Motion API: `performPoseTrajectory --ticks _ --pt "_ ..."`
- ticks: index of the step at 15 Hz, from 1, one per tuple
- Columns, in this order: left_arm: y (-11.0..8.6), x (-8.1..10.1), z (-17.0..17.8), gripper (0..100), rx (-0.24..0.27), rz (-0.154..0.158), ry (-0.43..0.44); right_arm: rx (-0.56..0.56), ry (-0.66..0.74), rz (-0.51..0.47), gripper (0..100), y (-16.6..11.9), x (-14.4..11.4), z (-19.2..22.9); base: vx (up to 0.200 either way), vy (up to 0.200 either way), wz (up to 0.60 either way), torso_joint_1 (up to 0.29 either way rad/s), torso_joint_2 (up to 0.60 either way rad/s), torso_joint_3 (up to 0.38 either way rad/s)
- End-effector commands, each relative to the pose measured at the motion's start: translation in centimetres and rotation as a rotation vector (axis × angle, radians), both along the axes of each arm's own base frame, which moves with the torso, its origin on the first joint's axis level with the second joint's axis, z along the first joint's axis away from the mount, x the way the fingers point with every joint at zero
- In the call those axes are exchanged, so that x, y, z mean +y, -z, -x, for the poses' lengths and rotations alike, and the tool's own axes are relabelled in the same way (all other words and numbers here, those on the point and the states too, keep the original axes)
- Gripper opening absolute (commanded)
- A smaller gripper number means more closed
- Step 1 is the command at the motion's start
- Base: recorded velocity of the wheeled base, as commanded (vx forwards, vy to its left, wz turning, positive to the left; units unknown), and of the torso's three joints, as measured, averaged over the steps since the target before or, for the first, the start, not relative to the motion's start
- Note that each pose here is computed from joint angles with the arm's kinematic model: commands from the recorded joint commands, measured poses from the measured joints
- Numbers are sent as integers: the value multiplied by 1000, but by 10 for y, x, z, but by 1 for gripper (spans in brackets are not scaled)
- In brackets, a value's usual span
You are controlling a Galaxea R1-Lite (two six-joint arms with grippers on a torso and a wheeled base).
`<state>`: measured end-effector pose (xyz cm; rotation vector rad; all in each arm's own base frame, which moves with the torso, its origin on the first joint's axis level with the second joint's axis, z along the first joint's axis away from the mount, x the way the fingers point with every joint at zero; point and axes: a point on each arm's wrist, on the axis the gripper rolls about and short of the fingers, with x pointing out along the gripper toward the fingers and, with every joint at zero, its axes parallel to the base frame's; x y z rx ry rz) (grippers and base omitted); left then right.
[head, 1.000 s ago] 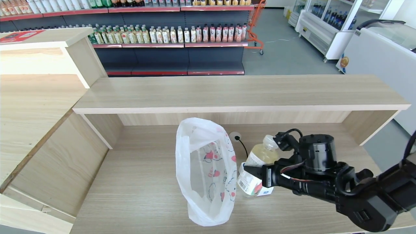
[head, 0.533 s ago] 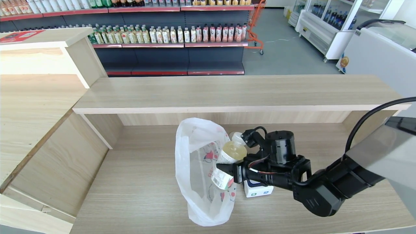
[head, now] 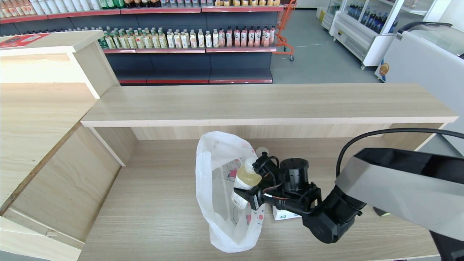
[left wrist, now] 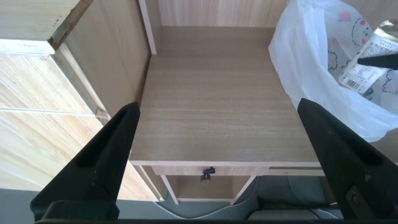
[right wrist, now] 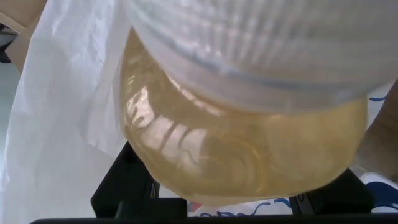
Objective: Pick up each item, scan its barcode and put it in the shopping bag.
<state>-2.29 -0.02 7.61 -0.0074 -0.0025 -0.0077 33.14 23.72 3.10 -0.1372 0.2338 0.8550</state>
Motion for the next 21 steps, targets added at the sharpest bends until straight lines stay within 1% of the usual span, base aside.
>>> performPoseTrajectory --ticks 1,3,4,5,8,12,13,16,18,21 --pt "0 0 0 100 -1 0 0 -36 -23 46 0 39 10 -10 0 0 0 0 0 0" --pt "0 0 0 100 -1 0 0 -78 -38 57 0 47 15 -12 0 0 0 0 0 0" --pt "0 0 0 100 -1 0 -2 -80 -41 57 0 48 16 -11 0 0 0 0 0 0" --pt "0 0 0 100 -1 0 0 -80 -43 57 100 48 17 -11 0 0 0 0 0 0" --pt "0 0 0 100 -1 0 0 -76 -35 36 100 43 17 -11 0 0 0 0 0 0" --pt "0 0 0 100 -1 0 0 14 8 -111 100 7 11 -5 0 0 0 0 0 0" --pt "0 0 0 100 -1 0 -2 82 34 -179 100 -10 5 1 0 0 0 0 0 0" --pt "0 0 0 100 -1 0 0 241 101 -280 100 -45 -13 13 0 0 0 0 0 0" --pt "0 0 0 100 -1 0 -2 294 137 -317 100 -58 -26 20 0 0 0 0 0 0" --pt "0 0 0 100 -1 0 0 300 166 -330 100 -75 -48 36 0 0 0 0 0 0"
